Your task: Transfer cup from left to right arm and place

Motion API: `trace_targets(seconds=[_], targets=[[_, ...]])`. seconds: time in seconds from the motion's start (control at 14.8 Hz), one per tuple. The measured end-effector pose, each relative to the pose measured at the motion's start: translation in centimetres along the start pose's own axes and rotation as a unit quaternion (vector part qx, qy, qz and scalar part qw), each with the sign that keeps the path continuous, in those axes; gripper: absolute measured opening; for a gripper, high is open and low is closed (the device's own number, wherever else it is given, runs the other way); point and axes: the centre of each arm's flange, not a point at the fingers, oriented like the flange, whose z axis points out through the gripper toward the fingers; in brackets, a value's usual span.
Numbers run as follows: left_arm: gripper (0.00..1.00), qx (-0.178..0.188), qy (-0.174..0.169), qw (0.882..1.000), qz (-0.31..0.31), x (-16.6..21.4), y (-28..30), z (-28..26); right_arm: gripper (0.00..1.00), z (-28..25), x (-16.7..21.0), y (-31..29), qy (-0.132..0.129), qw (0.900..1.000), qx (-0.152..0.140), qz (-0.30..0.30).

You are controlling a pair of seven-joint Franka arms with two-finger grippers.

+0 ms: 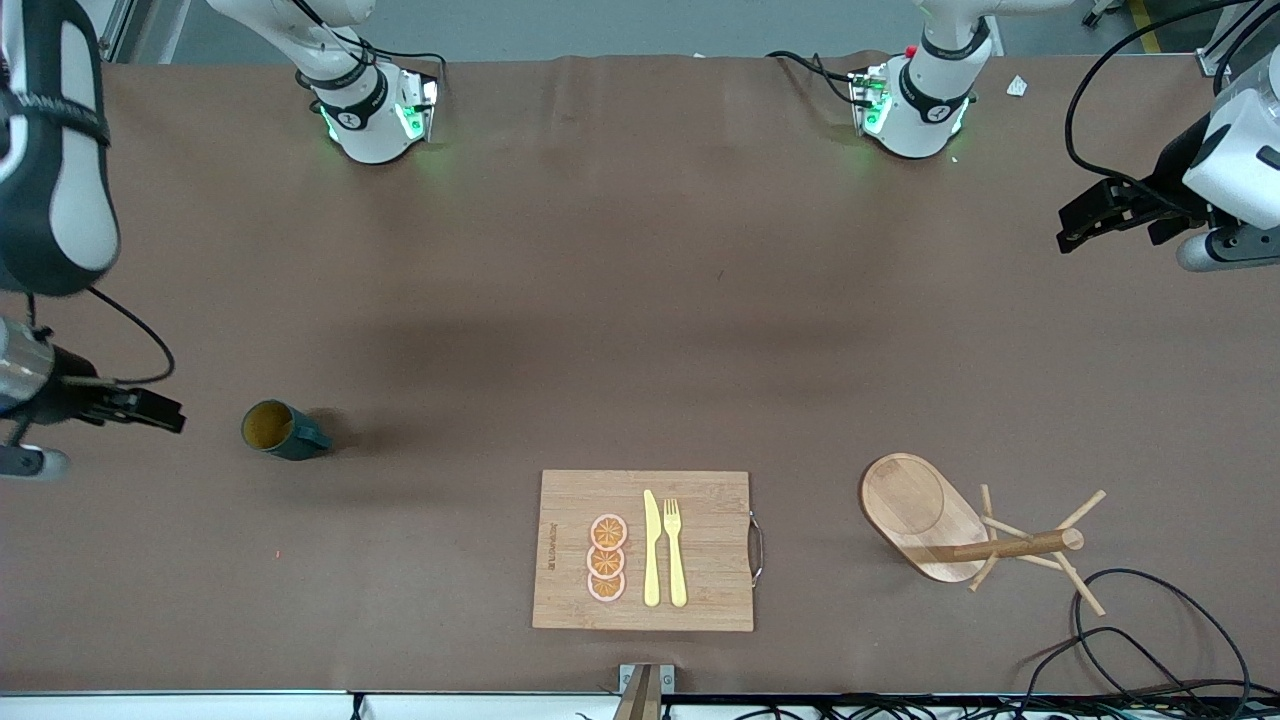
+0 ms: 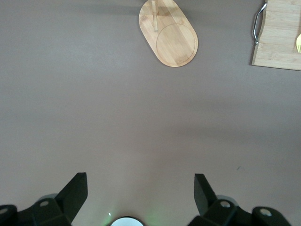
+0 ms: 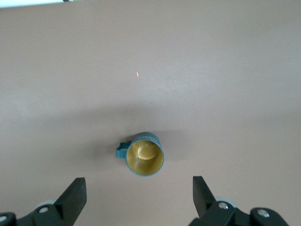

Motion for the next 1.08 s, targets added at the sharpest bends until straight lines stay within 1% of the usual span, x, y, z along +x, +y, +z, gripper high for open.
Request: trace_targets(seconds=[0.14,0.27,0.41,0.47,0.68,0.88,1.08], targets=[[1.0,0.0,0.001,1.0,-0.001,0.0,-0.1,0.0,1.0,-4.4,-2.0,-1.0,0.006,1.0,0.0,-0.008],[1.0,0.0,0.001,1.0,-0.001,0.0,-0.1,0.0,1.0,-8.0,-3.8,-2.1,0.017,1.0,0.001,-0.017],[1.0,0.0,0.001,1.0,-0.001,0.0,-0.1,0.0,1.0,-11.0,-5.4,-2.7,0.03,0.999,0.001,-0.023],[1.0,0.0,0.0,1.0,-0.001,0.0,-0.1,0.0,1.0,-12.0,-6.2,-2.9,0.031,0.999,0.001,-0.024],[1.0,0.0,0.0,1.0,-0.001,0.0,-0.1,0.0,1.0,-13.7,-8.0,-2.9,0.015,1.0,0.001,-0.019],[1.0,0.0,0.0,1.0,-0.002,0.1,-0.2,0.0,1.0,-15.4,-9.4,-3.2,0.023,1.0,0.002,-0.007],[1.0,0.0,0.001,1.0,-0.001,0.1,-0.2,0.0,1.0,-15.2,-10.3,-3.1,0.033,0.999,0.002,-0.003]])
